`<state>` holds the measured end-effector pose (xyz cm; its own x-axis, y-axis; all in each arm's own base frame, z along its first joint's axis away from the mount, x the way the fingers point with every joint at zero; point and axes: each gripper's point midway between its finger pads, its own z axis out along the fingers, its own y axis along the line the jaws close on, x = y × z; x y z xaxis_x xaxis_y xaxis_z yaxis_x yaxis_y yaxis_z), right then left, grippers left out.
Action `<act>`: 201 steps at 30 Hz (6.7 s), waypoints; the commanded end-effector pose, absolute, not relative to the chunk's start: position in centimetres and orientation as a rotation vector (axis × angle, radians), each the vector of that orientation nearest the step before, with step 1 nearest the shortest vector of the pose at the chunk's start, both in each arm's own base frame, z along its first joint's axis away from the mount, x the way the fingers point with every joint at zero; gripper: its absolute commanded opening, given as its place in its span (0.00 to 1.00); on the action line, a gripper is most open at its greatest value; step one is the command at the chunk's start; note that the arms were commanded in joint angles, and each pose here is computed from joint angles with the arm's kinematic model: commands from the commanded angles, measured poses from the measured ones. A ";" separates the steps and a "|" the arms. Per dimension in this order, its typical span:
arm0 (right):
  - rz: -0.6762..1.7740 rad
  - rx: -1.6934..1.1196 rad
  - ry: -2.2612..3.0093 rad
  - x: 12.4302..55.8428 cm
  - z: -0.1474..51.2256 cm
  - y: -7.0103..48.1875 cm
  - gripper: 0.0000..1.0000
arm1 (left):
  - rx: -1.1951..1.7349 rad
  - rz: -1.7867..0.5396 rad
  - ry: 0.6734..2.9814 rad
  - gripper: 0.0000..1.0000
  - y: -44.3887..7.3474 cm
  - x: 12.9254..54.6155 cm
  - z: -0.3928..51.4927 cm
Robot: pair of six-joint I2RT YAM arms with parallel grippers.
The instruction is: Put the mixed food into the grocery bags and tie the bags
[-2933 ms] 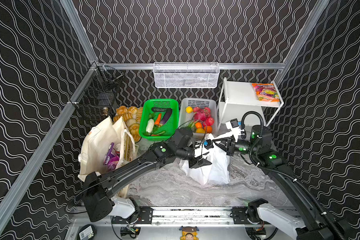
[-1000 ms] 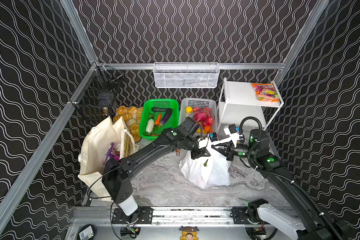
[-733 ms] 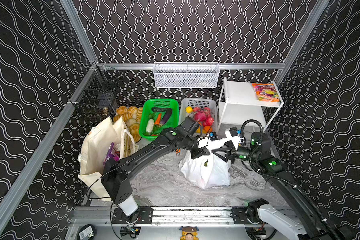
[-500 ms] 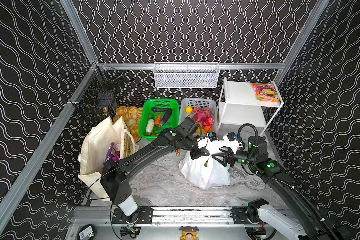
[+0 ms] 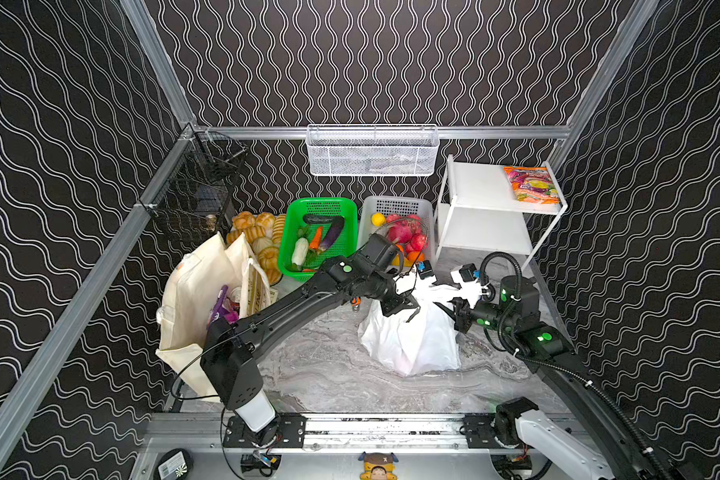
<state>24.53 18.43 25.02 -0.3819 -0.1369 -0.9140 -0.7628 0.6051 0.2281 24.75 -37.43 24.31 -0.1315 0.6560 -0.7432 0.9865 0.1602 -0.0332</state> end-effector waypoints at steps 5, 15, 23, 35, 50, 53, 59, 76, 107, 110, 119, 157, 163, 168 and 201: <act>0.836 -0.737 1.884 23.6 24.7 18.5 0.00 | 1.461 -0.652 1.832 0.21 -37.5 26.5 26.0; 1.043 -0.857 1.833 21.1 25.3 20.3 0.01 | 1.197 -0.739 1.735 0.00 -38.6 28.1 29.0; 1.179 -0.942 1.783 19.0 25.6 21.2 0.10 | 1.129 -0.820 1.554 0.00 -39.0 27.4 31.0; 1.177 -0.909 1.729 19.0 25.8 23.6 0.17 | 1.246 -1.049 1.305 0.00 -41.1 24.2 31.0; 0.928 -0.778 1.766 19.3 26.3 21.1 0.59 | 1.085 -1.234 1.179 0.00 -38.9 26.9 31.7; 0.863 -0.656 1.772 19.9 27.6 19.4 0.61 | 1.086 -1.238 1.181 0.00 -38.6 27.2 31.4; 0.850 -0.515 1.694 20.9 31.3 18.2 0.51 | 1.113 -1.244 1.186 0.00 -38.5 27.0 31.0; 1.219 -0.485 1.683 24.5 27.6 24.7 0.00 | 1.077 -1.328 1.259 0.00 -38.7 27.1 31.0; 0.766 -0.314 1.634 27.6 29.1 20.0 0.08 | 1.108 -1.430 1.285 0.00 -38.7 26.0 30.6; 0.680 -0.260 1.759 28.0 28.1 18.7 0.10 | 1.121 -1.427 1.285 0.00 -38.6 25.8 30.5; 0.910 -0.540 1.566 22.1 30.1 21.1 0.12 | 1.122 -1.437 1.305 0.00 -38.3 25.8 30.1; 0.676 -0.656 1.514 21.8 28.1 19.6 0.14 | 1.223 -1.483 1.457 0.08 -38.3 24.6 28.1; 0.643 -0.798 1.435 20.8 28.9 20.4 0.14 | 1.208 -1.499 1.455 0.08 -38.2 24.6 28.3; 0.562 -0.843 1.398 21.7 29.2 20.8 0.16 | 1.214 -1.505 1.452 0.08 -38.3 24.5 28.4; 0.409 -0.943 1.332 23.7 29.2 21.8 0.20 | 1.284 -1.564 1.434 0.08 -38.7 23.3 28.2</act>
<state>23.33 21.90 27.81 0.1874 -0.2641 -0.9461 -0.7607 0.5703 -0.3099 24.51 -38.62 27.85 -0.3411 0.1378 -0.9299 0.9255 -0.1238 -0.3579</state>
